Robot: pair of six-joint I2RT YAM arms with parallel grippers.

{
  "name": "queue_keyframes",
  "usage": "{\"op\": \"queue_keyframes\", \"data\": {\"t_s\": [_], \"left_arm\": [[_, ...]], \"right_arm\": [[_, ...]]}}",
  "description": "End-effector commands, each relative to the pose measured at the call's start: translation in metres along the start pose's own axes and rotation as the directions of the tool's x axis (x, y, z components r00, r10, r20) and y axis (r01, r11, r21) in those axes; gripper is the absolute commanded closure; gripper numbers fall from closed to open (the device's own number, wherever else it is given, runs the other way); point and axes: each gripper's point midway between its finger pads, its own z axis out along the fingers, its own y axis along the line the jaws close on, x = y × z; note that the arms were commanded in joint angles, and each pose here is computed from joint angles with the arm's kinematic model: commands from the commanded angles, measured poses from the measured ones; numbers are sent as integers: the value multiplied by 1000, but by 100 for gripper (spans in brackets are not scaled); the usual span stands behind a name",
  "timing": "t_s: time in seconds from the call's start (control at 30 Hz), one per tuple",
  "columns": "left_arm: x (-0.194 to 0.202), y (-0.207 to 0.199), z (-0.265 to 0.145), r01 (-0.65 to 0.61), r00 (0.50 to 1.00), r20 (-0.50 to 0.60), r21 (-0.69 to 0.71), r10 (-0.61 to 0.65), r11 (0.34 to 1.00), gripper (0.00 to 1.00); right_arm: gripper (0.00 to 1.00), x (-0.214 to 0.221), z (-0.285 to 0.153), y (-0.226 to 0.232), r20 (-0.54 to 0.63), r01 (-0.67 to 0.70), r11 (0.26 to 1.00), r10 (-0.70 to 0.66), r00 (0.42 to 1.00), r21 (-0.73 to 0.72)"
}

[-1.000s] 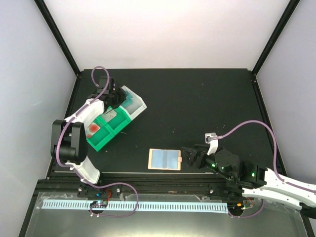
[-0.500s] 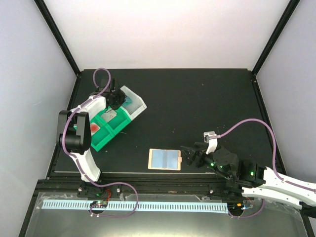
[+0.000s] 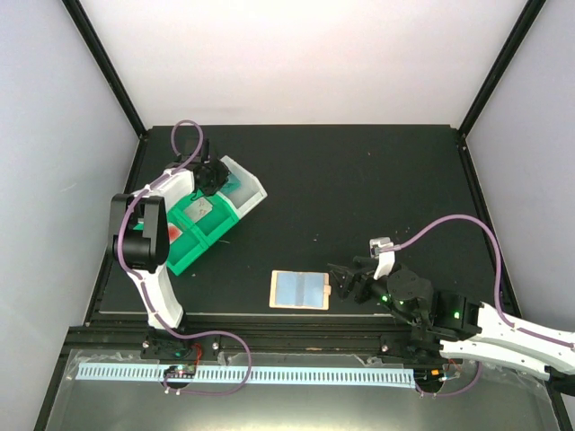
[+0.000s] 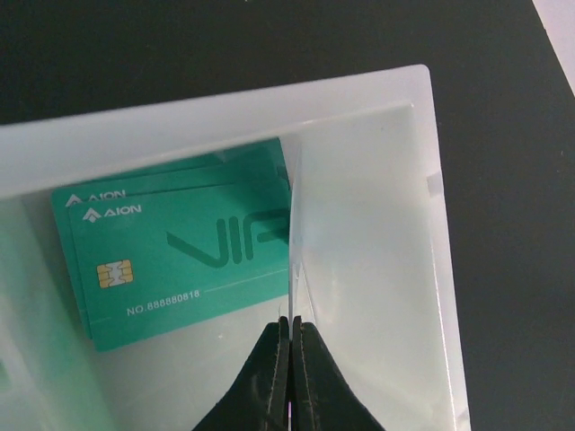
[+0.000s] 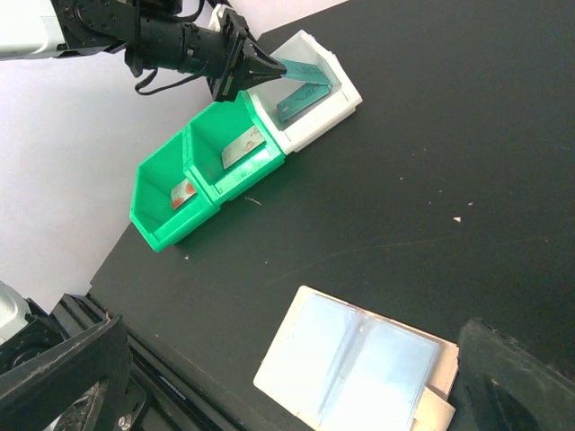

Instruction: Take the credit cards out of the card holder

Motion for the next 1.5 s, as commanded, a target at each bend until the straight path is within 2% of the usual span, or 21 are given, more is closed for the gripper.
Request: {"op": "queue_keyframes", "data": {"t_s": [0.0, 0.43, 0.8, 0.9, 1.1, 1.27, 1.47], "left_arm": [[-17, -7, -3, -23, 999, 24, 0, 23, 1000, 98], [-15, 0, 8, -31, 999, 5, -21, 31, 999, 93], [-23, -10, -8, -59, 997, 40, -6, 59, 998, 83], [-24, -15, -11, -62, 998, 29, 13, 62, 998, 76], [-25, -28, -22, -60, 998, 22, 59, 59, 996, 70], [-29, -43, -49, -92, 995, 50, 96, 88, 991, 56], [-24, -55, -90, -129, 990, 78, 149, 119, 980, 45]], "right_arm": [[0, -14, -5, 1, 53, 7, 1000, -7, 999, 7], [0, -20, -13, -2, 92, -6, 1000, 7, 996, -5], [0, -18, -14, -1, 81, -14, 1000, 16, 997, -18], [0, -17, -14, -1, 78, -16, 1000, 17, 997, -20], [0, -12, -12, -2, 56, -27, 1000, 28, 998, -16], [0, -15, -15, -4, 52, -26, 1000, 25, 998, 4], [0, -12, -19, -11, 48, -52, 998, 51, 998, 19]]}}
